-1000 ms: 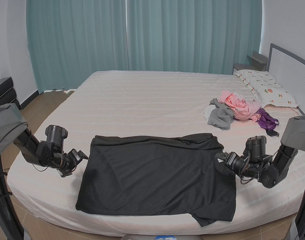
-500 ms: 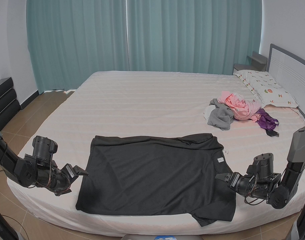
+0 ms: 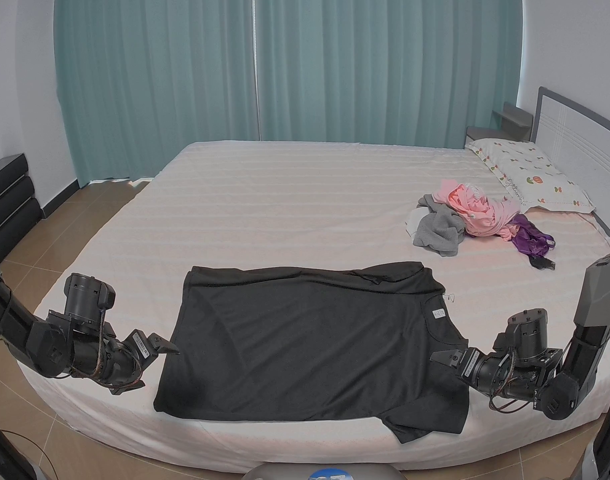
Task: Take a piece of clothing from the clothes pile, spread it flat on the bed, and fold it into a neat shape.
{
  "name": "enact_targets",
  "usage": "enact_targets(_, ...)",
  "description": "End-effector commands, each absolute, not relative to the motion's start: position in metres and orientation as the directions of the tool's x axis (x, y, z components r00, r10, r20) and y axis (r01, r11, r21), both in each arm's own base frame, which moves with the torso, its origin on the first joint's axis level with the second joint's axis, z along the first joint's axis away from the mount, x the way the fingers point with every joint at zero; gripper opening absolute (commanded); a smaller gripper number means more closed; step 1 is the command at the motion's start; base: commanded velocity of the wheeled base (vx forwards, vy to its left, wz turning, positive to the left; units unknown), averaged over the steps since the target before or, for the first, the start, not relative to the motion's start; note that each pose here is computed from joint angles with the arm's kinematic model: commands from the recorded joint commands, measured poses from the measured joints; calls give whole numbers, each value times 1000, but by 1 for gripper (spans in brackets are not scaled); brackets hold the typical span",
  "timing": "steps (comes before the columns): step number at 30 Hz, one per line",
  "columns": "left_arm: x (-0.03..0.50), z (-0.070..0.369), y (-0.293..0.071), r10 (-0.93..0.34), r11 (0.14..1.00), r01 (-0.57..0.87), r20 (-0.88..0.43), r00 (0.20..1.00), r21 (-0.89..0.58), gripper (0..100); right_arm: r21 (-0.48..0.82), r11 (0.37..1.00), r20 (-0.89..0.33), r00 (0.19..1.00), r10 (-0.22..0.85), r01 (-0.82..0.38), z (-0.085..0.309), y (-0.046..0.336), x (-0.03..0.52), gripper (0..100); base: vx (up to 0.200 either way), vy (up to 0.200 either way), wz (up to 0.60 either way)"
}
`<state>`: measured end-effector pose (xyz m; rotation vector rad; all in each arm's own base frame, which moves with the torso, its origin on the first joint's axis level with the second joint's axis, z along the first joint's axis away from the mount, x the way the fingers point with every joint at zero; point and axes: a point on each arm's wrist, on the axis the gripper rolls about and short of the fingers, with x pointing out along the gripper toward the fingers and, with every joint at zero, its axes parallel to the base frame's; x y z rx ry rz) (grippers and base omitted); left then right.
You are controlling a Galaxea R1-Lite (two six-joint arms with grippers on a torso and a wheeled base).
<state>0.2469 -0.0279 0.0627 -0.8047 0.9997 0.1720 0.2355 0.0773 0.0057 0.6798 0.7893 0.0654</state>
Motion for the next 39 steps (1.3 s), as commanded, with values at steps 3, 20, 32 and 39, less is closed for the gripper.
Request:
enact_targets(3, 247, 62, -28, -223, 707, -478, -805, 550, -522, 100, 584, 789, -638, 710, 298, 193, 4, 77, 236, 100, 0, 0, 0)
enact_targets(20, 246, 63, -32, -232, 713, -465, -803, 548, -524, 100, 583, 789, -640, 708, 298, 195, 4, 78, 235, 100, 0, -82, 0)
enact_targets(32, 244, 61, -33, -234, 717, -464, -807, 543, -520, 100, 577, 792, -652, 698, 297, 202, -1, 78, 236, 100, 0, -83, 0)
enact_targets(39, 244, 60, -33, -232, 718, -466, -810, 539, -516, 100, 576, 792, -654, 696, 296, 204, -1, 78, 236, 100, 0, 0, 0)
